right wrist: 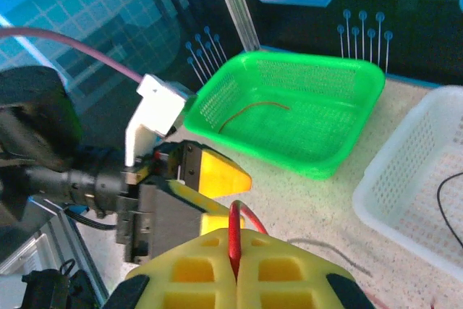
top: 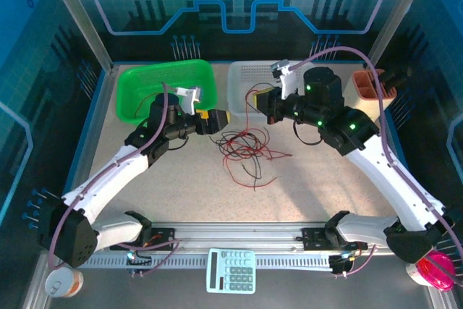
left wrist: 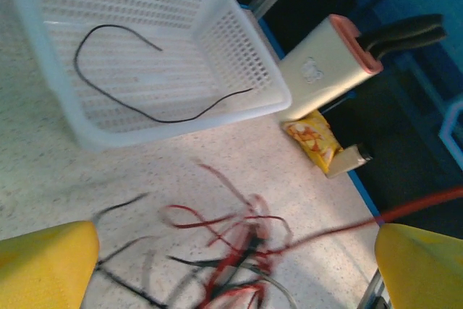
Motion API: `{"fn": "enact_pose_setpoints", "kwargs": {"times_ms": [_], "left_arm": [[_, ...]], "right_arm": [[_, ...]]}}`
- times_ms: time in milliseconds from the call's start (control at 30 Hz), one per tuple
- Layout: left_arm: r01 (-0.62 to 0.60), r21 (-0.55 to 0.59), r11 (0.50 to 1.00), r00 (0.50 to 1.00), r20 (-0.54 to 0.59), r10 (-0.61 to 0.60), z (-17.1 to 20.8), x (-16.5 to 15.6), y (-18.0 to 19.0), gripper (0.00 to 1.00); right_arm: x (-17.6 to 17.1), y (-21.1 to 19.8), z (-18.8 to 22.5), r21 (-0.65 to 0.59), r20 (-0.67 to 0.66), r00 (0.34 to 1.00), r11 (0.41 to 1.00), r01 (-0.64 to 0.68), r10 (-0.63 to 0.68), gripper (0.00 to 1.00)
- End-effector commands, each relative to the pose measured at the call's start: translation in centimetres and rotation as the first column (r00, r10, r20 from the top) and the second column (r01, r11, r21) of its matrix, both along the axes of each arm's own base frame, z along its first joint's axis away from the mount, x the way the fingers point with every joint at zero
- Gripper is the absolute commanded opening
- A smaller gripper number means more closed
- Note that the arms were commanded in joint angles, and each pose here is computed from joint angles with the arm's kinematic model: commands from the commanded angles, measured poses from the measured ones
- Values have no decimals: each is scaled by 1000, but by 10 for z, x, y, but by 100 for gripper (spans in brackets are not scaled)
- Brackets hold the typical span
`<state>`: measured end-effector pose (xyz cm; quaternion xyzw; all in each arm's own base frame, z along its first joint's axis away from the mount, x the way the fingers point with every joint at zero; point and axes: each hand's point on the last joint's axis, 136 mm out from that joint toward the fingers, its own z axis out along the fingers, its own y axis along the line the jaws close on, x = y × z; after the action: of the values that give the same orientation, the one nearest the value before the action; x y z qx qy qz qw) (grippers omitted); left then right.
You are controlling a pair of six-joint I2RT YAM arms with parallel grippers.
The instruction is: Untangle the cables
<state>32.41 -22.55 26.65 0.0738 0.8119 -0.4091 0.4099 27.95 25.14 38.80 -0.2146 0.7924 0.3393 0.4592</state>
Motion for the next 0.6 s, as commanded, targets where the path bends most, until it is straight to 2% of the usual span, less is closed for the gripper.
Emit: {"fn": "enact_pose_setpoints", "kwargs": {"times_ms": [0, 267, 567], "left_arm": [[112, -22, 993, 977, 187, -106, 46, -11, -16, 98], [205, 3, 979, 935, 295, -197, 62, -12, -32, 87], [257, 58, 965, 920, 289, -263, 55, -2, -47, 74]], "right_arm": [[5, 2, -7, 16, -20, 999, 999, -32, 33, 0], [13, 13, -34, -11, -99, 983, 988, -154, 152, 0], [8, 21, -37, -3, -110, 969, 975, -223, 221, 0]]}}
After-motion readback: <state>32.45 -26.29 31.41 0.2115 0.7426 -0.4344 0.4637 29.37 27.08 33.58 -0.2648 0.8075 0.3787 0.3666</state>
